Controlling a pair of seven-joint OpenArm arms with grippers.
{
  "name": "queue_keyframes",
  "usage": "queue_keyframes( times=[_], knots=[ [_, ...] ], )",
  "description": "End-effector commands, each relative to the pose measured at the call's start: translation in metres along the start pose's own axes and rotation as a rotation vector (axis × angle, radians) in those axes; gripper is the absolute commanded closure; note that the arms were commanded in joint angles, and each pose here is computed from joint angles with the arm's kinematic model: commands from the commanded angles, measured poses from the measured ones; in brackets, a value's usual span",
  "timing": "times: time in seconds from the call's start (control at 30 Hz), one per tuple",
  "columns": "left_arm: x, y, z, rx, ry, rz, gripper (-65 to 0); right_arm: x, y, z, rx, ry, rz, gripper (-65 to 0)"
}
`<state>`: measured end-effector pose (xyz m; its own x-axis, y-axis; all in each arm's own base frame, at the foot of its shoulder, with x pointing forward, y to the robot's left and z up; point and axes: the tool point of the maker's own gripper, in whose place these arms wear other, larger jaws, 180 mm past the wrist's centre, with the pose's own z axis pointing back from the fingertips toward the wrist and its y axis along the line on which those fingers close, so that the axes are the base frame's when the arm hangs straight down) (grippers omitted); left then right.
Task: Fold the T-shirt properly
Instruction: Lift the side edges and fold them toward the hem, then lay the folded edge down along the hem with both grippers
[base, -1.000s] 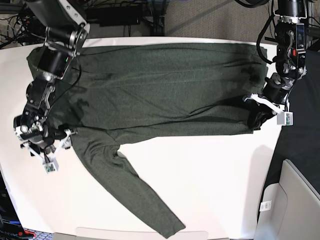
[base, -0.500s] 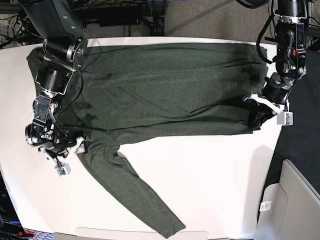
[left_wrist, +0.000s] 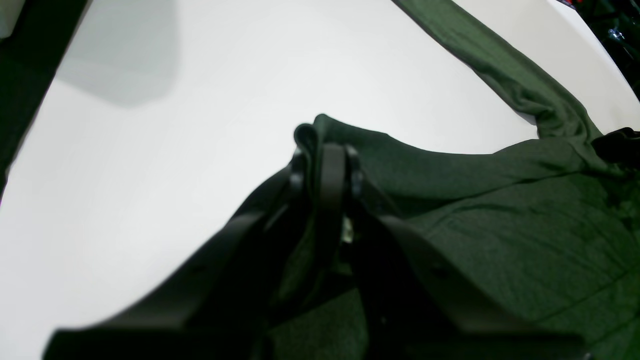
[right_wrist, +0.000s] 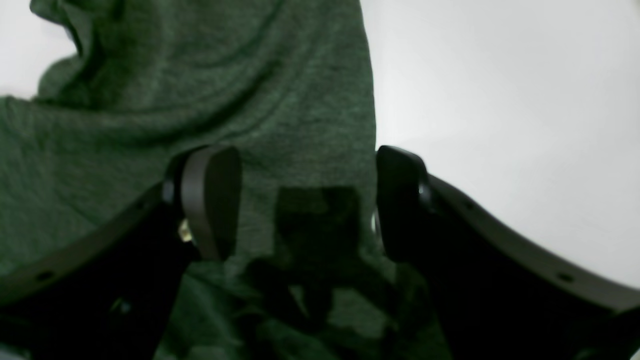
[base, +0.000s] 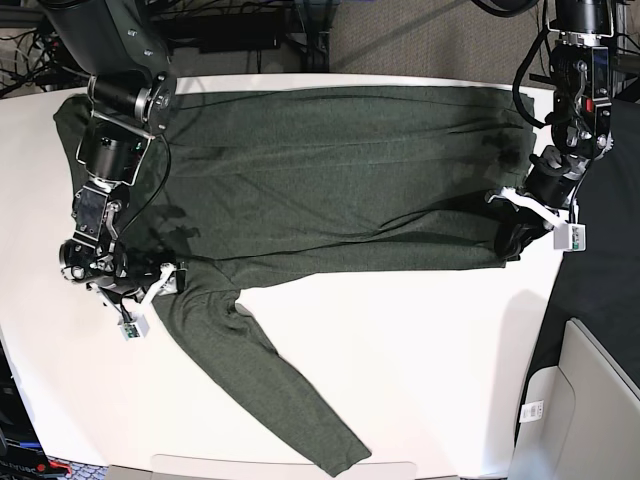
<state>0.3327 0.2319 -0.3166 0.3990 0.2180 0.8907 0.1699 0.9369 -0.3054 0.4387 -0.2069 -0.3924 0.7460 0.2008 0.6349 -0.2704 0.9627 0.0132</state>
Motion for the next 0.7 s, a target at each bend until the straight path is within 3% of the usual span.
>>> queue_keyframes(
  times=[0.0, 0.13, 0.23, 0.37, 0.53, 0.67],
  knots=[
    [0.019, 0.0, 0.0, -0.009, -0.05, -0.019, 0.0, 0.008, 0.005, 0.002, 0.016, -0.006, 0.003, -41.8],
    [0.014, 0.006, 0.0, 0.003, -0.04, -0.01, 0.0, 0.008, 0.021, 0.002, 0.107, -0.03, -0.082, -33.4],
    [0.013, 0.008, 0.0, 0.008, -0.039, -0.007, 0.0, 0.006, 0.031, 0.002, 0.163, -0.046, -0.129, -16.8],
    [0.013, 0.007, 0.0, 0.007, -0.038, -0.007, 0.0, 0.004, 0.031, 0.003, 0.167, -0.038, -0.136, -1.6],
    [0.013, 0.007, 0.0, 0.006, -0.039, -0.008, 0.0, 0.006, 0.019, 0.009, 0.144, -0.054, -0.135, -0.3],
    [0.014, 0.008, 0.0, 0.008, -0.041, -0.008, 0.0, 0.012, 0.003, 0.029, 0.147, -0.155, -0.192, -0.3]
  ],
)
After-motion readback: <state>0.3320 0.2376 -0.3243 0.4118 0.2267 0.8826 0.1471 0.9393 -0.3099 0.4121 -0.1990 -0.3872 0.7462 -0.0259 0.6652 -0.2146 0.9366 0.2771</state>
